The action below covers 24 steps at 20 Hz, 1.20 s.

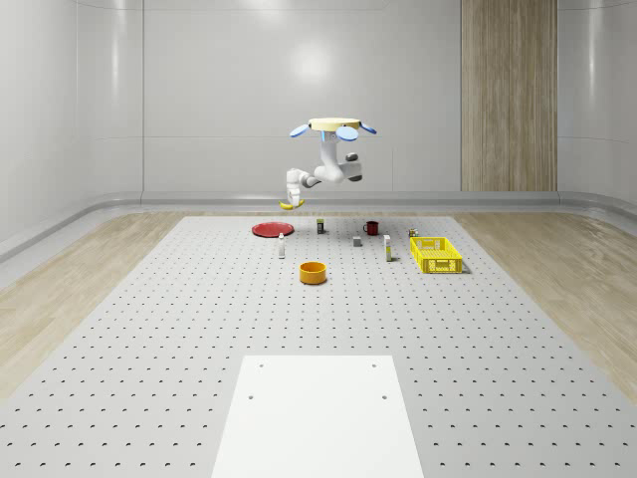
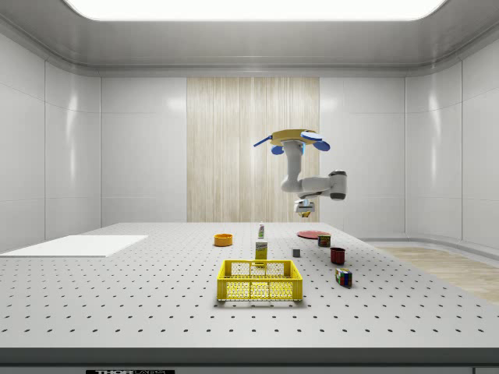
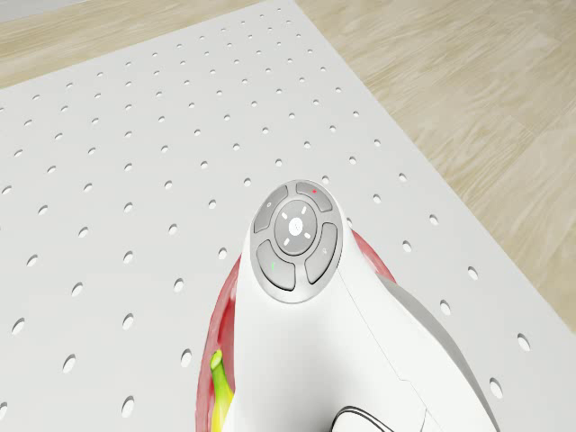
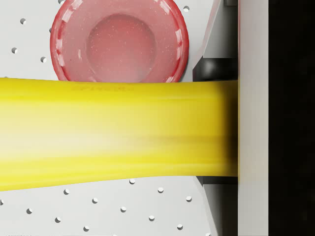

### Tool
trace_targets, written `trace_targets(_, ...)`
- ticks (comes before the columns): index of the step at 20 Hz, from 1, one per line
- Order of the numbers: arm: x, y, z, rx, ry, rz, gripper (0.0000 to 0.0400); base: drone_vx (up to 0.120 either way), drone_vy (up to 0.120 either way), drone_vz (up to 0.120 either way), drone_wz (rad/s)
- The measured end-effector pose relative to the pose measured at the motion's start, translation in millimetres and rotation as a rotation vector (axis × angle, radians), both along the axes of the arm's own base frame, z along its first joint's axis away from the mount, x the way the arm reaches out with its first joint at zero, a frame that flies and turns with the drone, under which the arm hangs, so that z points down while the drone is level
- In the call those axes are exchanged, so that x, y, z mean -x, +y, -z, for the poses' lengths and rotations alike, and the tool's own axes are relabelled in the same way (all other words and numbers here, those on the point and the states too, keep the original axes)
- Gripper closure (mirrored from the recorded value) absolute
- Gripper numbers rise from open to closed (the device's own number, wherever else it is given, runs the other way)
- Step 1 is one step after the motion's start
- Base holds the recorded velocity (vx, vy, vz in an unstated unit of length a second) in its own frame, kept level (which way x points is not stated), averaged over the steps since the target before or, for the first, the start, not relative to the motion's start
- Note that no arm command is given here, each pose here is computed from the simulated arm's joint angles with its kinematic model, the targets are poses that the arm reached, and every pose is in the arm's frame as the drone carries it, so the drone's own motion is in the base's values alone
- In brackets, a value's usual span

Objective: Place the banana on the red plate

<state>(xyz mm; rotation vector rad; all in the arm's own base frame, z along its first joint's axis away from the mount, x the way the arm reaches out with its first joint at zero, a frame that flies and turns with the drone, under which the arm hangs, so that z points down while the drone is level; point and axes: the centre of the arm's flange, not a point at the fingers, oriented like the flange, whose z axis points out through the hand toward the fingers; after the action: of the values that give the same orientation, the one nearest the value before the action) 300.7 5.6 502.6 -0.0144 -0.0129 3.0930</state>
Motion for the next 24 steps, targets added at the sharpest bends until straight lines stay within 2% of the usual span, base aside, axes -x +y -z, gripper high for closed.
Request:
trace_targets(2,0.0,0.0,0.0,0.000,0.0002,0.060,0.0207,0.000,0.000,0.000,-0.300)
trace_targets(8,0.0,0.1,0.0,-0.001,0.0008,0.170,0.0207,0.073,0.000,0.000,0.000)
trace_targets(10,0.0,0.1,-0.1,-0.001,0.0009,0.186,0.0207,0.040,0.000,0.000,0.000)
trace_targets(21,0.1,0.2,-0.1,-0.001,0.0012,0.217,0.0207,0.120,0.000,0.000,0.000)
trace_targets(24,0.1,0.2,-0.1,-0.001,0.0012,0.219,0.0207,0.120,0.000,-0.093,0.000)
